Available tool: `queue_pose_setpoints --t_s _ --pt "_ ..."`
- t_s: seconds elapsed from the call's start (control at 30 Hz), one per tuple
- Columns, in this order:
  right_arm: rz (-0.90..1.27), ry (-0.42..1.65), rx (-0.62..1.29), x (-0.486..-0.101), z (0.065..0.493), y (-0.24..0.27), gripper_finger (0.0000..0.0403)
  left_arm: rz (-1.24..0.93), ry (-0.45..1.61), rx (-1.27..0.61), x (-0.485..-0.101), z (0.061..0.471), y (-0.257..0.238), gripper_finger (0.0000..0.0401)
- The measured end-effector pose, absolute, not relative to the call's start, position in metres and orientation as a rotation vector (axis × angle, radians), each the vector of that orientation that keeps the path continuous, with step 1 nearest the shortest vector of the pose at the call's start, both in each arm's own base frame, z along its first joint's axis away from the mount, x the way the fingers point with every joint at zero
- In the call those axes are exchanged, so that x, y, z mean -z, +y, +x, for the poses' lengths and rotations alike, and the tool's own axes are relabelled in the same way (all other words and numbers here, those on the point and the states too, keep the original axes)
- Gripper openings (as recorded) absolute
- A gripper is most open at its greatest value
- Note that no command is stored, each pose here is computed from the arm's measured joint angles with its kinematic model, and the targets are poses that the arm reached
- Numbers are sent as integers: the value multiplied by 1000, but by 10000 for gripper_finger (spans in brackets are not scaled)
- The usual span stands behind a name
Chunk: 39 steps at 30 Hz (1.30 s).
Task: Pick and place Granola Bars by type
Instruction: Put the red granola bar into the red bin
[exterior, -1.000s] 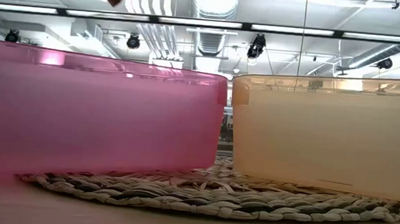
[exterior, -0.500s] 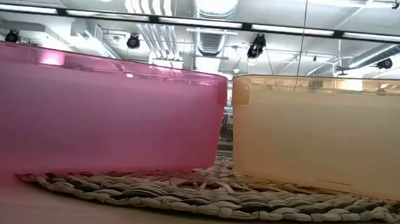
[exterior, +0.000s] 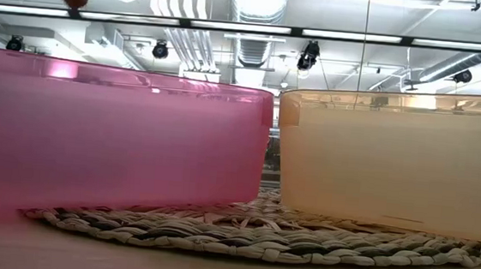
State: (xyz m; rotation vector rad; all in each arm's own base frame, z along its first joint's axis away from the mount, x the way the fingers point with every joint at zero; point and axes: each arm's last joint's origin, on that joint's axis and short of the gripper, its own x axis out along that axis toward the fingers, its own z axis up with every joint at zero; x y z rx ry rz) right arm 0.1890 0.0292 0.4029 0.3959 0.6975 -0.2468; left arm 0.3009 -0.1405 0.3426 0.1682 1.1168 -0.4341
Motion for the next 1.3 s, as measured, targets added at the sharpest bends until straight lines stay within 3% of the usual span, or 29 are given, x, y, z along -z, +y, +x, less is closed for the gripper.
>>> queue_pose_setpoints --t_s 0.53,0.97,1.3 --pt "394 703 248 -401 189 29 8 81 1155 500 -268 310 -148 51" --pt "394 705 249 -401 189 29 8 29 1164 475 -263 310 -148 53" --pt "400 705 251 -401 189 29 8 15 1169 464 -263 309 -147 126"
